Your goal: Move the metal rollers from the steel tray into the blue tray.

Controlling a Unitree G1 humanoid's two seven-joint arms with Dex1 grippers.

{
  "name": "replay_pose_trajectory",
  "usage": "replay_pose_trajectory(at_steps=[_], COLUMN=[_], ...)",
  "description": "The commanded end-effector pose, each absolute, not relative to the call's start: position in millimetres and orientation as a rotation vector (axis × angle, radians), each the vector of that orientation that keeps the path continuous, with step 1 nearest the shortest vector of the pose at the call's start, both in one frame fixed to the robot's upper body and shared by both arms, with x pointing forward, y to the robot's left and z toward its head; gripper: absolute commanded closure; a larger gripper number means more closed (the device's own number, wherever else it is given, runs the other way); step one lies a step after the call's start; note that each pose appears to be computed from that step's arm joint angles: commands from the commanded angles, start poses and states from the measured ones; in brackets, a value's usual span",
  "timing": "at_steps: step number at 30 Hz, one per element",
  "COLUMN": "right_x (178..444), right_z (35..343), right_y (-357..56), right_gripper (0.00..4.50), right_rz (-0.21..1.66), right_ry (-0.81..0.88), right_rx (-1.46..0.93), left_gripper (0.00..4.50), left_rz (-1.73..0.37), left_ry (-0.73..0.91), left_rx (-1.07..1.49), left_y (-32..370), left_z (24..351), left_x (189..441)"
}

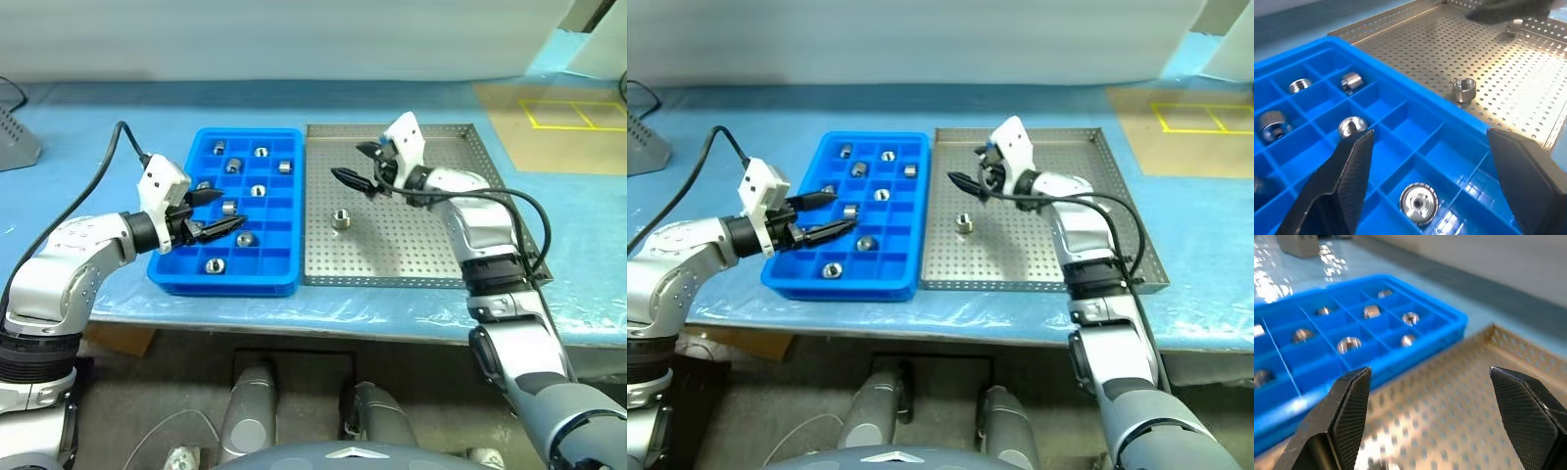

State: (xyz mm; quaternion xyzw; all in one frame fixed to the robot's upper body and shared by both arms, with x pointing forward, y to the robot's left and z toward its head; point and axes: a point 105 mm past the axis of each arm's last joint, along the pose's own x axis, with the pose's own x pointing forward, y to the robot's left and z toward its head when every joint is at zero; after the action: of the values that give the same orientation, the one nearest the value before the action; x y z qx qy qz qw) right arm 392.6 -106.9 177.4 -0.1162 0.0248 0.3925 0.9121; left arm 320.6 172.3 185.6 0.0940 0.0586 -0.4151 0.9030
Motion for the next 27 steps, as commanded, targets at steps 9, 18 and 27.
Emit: replay_pose_trajectory(at_steps=[9, 18, 27], right_x=[385, 376, 395], right_z=[154, 145, 110], right_y=[-83, -64, -71], right_gripper=[0.54, 0.54, 0.54], right_rz=[0.848, 0.918, 0.831], right_ry=[0.098, 0.117, 0.200], right_rx=[-0.175, -0.147, -0.141], left_gripper=[0.63, 0.63, 0.63], left_rz=[-0.901, -0.890, -0.882], left_ry=[0.082, 0.096, 0.099], left_rx=[0.222, 0.223, 0.226], left_y=[166, 170, 171], left_z=[194, 192, 191], left_x=[327, 326, 327])
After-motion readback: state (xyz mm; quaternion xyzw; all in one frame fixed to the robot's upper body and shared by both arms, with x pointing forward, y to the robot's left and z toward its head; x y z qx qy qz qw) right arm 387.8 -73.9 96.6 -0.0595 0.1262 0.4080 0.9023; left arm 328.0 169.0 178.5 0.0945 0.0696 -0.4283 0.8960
